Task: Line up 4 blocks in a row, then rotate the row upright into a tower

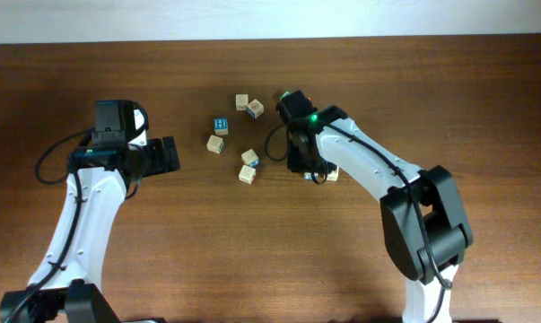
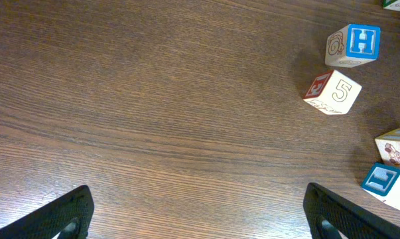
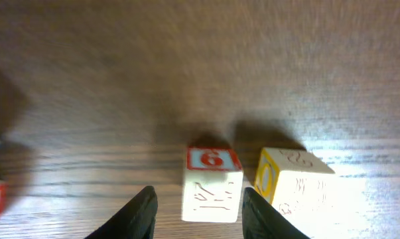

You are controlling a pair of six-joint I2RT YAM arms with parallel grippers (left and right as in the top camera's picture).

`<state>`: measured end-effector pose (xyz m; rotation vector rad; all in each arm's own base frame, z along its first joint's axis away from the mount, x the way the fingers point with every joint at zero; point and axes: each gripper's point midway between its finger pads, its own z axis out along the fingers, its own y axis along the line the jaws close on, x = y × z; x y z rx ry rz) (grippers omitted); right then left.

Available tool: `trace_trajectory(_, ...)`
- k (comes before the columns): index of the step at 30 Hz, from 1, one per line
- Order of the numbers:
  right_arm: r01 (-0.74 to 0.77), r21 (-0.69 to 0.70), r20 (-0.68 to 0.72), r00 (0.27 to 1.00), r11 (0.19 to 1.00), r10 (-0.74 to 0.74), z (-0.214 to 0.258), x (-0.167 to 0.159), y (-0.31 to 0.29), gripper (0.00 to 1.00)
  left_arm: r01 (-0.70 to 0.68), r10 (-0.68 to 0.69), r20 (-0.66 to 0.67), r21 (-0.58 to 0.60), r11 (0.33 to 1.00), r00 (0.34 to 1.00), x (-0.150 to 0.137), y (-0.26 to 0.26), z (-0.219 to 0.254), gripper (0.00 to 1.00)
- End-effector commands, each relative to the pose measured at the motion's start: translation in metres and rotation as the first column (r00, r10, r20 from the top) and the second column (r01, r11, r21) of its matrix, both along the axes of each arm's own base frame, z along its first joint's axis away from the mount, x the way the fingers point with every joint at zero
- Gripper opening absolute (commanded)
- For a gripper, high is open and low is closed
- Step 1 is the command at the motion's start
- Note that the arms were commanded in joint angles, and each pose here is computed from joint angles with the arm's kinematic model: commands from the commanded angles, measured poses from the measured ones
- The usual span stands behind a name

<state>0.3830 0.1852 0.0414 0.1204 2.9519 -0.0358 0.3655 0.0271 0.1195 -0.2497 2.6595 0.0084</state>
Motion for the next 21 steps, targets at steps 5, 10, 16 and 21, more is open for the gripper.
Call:
trace_trajectory(5,-0.149,0.31,0.108,0.987,0.939,0.121,0.029,0.015,0.1,0.46,-0.008,0.008,0.016,-0.007,1.0,1.0,0.005,0.0,0.005,0.99)
trace_trajectory(10,-0.092,0.32,0.035,0.996,0.943,0.085,-0.012,-0.009,0.14,0.53,-0.066,0.065,0.026,0.028,0.997,0.998,0.006,0.013,0.006,0.99)
trace_trajectory(16,-0.083,0.265,0.023,0.997,0.961,0.079,-0.02,-0.011,0.129,0.32,-0.069,0.069,0.025,0.03,0.997,0.997,0.006,0.013,0.006,0.99)
trace_trajectory(21,-0.091,0.107,0.021,0.996,0.99,0.09,-0.024,-0.007,0.089,0.26,-0.069,0.069,0.024,0.03,0.997,0.997,0.006,0.013,0.006,0.99)
